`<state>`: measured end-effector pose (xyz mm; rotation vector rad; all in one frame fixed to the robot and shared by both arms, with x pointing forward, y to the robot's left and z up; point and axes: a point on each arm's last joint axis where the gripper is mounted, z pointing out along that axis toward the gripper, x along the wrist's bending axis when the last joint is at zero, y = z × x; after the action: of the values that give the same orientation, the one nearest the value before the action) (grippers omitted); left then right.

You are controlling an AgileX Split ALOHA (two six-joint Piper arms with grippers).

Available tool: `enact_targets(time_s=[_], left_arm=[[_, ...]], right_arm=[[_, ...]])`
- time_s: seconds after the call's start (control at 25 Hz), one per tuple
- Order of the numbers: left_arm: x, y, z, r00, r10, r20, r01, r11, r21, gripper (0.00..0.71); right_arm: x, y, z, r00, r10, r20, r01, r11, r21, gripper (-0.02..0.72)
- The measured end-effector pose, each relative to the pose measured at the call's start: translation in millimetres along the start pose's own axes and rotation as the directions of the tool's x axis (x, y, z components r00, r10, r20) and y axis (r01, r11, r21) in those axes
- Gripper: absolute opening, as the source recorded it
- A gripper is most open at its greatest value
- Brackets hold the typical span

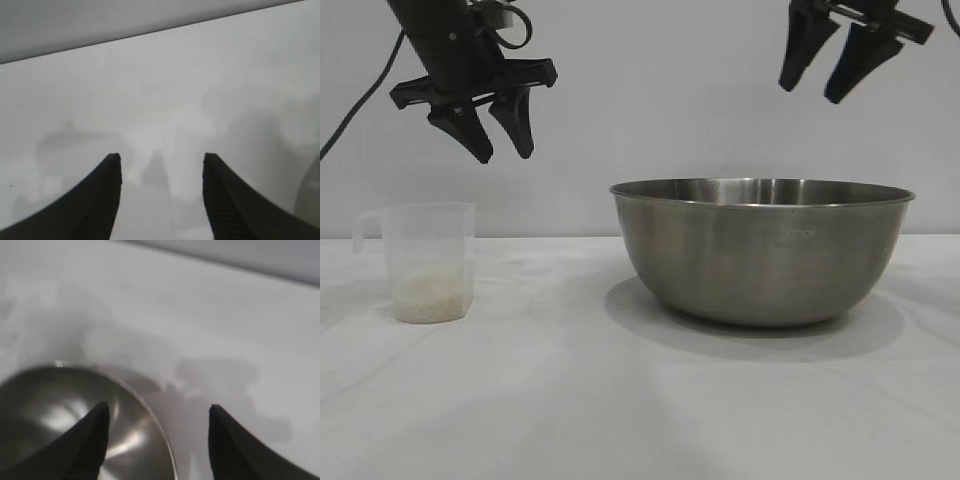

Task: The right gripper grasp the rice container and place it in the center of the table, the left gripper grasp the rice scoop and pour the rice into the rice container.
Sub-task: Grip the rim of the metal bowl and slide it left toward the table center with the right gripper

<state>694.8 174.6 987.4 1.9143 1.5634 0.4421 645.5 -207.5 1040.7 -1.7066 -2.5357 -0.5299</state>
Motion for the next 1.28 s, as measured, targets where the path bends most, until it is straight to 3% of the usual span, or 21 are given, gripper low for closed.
enact_targets(time_s=[0.2, 0.52, 0.72, 0.8, 1.28], left_arm=[[0.1, 0, 0, 1.0, 0.001, -0.001, -0.001, 1.0, 0.002, 0.326], [0.0, 0, -1, 1.0, 0.002, -0.001, -0.002, 1.0, 0.0, 0.326], [-0.3, 3, -5, 1.0, 0.011, -0.004, -0.011, 1.0, -0.011, 0.326], [0.1, 3, -6, 1.0, 0.02, -0.009, -0.02, 1.0, -0.012, 0.326], [0.1, 4, -7, 1.0, 0.023, -0.011, -0.024, 1.0, -0.014, 0.326]], right_arm=[[-4, -4, 7, 1.0, 0.016, 0.022, -0.017, 0.999, 0.038, 0.373], [-20, -20, 74, 0.997, 0.071, -0.005, -0.068, 0.972, 0.224, 0.373], [-21, -21, 78, 0.997, 0.071, -0.008, -0.067, 0.971, 0.23, 0.078], [-20, -20, 79, 0.997, 0.079, -0.023, -0.072, 0.971, 0.229, 0.0], [37, -16, 105, 0.995, -0.009, -0.101, 0.035, 0.965, 0.26, 0.0]])
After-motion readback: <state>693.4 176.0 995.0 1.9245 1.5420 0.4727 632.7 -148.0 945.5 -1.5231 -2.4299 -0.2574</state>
